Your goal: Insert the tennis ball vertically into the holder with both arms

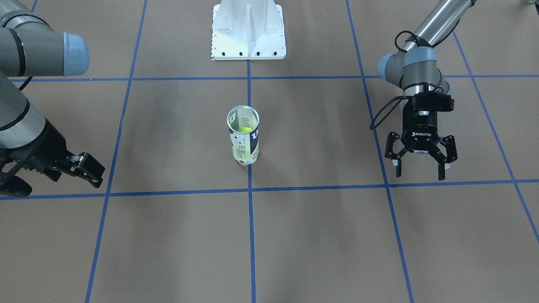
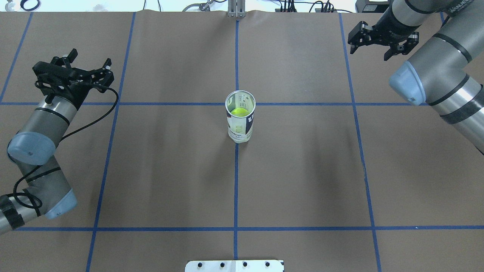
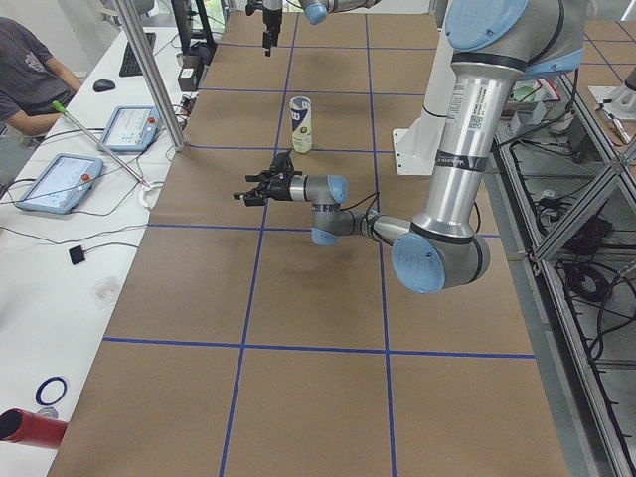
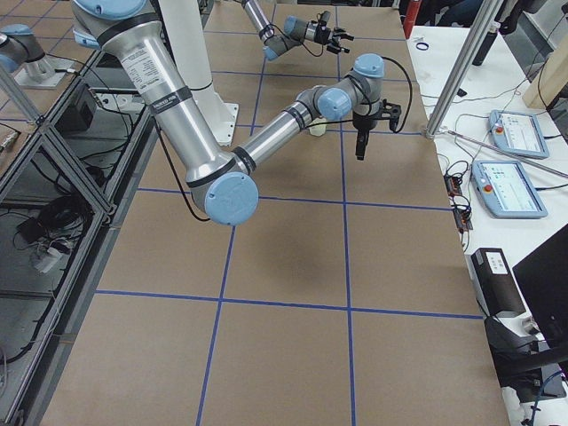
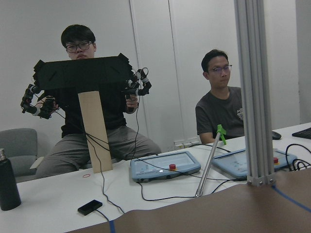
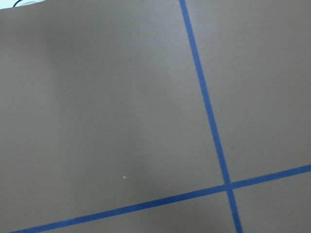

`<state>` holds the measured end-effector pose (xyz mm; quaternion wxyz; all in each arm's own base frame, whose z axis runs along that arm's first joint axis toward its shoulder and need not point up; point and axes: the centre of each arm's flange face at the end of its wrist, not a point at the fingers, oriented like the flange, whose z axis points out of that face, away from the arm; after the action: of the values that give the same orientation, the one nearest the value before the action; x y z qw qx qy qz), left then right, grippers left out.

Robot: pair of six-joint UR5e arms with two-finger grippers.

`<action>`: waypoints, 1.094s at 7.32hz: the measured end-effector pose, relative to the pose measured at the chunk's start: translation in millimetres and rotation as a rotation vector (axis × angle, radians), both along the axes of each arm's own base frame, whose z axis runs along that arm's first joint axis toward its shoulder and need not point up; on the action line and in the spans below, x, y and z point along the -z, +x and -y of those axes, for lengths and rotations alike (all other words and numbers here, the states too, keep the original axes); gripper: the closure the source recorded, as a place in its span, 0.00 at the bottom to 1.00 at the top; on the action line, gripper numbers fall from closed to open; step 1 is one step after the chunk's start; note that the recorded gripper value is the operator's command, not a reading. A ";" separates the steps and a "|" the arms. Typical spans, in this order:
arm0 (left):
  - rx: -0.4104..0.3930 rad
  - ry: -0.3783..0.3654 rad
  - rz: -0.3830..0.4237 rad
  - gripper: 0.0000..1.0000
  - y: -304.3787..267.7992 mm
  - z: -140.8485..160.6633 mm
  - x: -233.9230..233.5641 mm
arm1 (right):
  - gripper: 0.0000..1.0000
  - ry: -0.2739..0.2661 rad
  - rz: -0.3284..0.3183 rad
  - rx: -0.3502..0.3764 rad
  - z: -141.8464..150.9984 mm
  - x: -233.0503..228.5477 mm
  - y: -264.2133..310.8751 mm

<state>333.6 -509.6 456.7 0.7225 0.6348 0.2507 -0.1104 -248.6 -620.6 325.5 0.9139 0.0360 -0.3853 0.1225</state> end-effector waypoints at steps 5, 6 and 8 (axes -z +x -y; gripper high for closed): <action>-0.202 -0.458 0.181 0.01 -107.6 87.3 -3.9 | 0.01 0.018 -0.067 0.027 33.3 -88.4 54.9; -0.284 -0.560 0.105 0.01 -141.1 94.0 -0.3 | 0.01 0.018 -0.076 0.036 32.5 -100.8 65.5; -0.464 -0.741 -0.093 0.01 -206.2 88.7 -4.4 | 0.01 0.019 -0.070 0.061 29.3 -123.9 94.7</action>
<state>127.4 -598.3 461.1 0.8950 0.2542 0.3622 -0.0562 -153.9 -649.9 449.3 0.9298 0.0371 -0.3552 0.0894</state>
